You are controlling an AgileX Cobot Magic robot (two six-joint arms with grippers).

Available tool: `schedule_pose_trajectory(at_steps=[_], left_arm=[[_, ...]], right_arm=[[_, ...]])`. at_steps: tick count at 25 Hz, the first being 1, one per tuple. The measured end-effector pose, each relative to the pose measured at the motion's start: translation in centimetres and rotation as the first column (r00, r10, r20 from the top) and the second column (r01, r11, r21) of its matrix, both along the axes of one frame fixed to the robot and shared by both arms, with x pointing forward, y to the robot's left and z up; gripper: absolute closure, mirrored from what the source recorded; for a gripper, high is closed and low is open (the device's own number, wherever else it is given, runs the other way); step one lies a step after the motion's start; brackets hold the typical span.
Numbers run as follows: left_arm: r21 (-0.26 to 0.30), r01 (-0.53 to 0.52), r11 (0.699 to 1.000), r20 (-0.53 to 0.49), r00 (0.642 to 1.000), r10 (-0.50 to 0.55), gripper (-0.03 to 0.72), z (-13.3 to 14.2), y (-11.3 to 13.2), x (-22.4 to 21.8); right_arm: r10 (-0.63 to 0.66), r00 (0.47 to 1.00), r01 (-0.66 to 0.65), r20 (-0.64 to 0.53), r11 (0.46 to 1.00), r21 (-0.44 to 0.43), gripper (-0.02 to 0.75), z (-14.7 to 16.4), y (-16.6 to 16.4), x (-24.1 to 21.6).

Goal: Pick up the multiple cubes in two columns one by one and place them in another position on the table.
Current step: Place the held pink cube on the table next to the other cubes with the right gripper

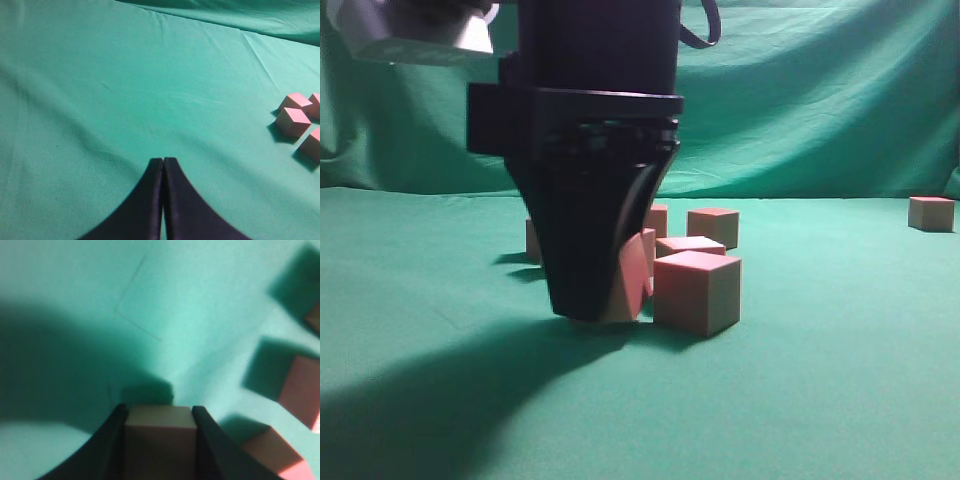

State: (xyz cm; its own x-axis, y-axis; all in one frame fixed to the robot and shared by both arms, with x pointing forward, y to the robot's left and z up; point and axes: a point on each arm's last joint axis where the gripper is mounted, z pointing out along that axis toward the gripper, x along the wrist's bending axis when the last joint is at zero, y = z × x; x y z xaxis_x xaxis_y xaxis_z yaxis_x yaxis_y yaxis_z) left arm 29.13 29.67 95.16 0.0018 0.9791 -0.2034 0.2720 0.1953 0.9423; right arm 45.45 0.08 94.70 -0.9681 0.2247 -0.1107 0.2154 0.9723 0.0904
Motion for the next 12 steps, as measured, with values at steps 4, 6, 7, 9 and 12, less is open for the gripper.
schedule_pose_trajectory(at_steps=[4, 6, 7, 9, 12], left_arm=[[0.000, 0.000, 1.000, 0.000, 1.000, 0.000, 0.688, 0.00, 0.00, 0.00], [0.000, 0.000, 1.000, 0.000, 1.000, 0.000, 0.688, 0.00, 0.00, 0.00], [0.000, 0.000, 1.000, 0.000, 1.000, 0.000, 0.688, 0.00, 0.00, 0.00], [0.000, 0.000, 1.000, 0.000, 1.000, 0.000, 0.688, 0.00, 0.00, 0.00], [0.000, 0.000, 1.000, 0.000, 1.000, 0.000, 0.688, 0.00, 0.00, 0.00]], right_arm=[[-0.017, 1.000, 0.018, -0.015, 1.000, 0.025, 0.479, 0.00, 0.21, -0.12], [-0.020, 1.000, 0.020, -0.018, 0.999, 0.029, 0.479, -0.08, 0.27, -0.12], [-0.021, 1.000, 0.022, -0.022, 0.999, 0.026, 0.479, -0.32, 0.32, -0.11], [-0.021, 0.999, 0.022, -0.027, 1.000, 0.019, 0.479, -0.65, 0.41, -0.05], [-0.022, 0.999, 0.022, -0.030, 1.000, 0.016, 0.479, -0.71, 0.47, -0.01]])
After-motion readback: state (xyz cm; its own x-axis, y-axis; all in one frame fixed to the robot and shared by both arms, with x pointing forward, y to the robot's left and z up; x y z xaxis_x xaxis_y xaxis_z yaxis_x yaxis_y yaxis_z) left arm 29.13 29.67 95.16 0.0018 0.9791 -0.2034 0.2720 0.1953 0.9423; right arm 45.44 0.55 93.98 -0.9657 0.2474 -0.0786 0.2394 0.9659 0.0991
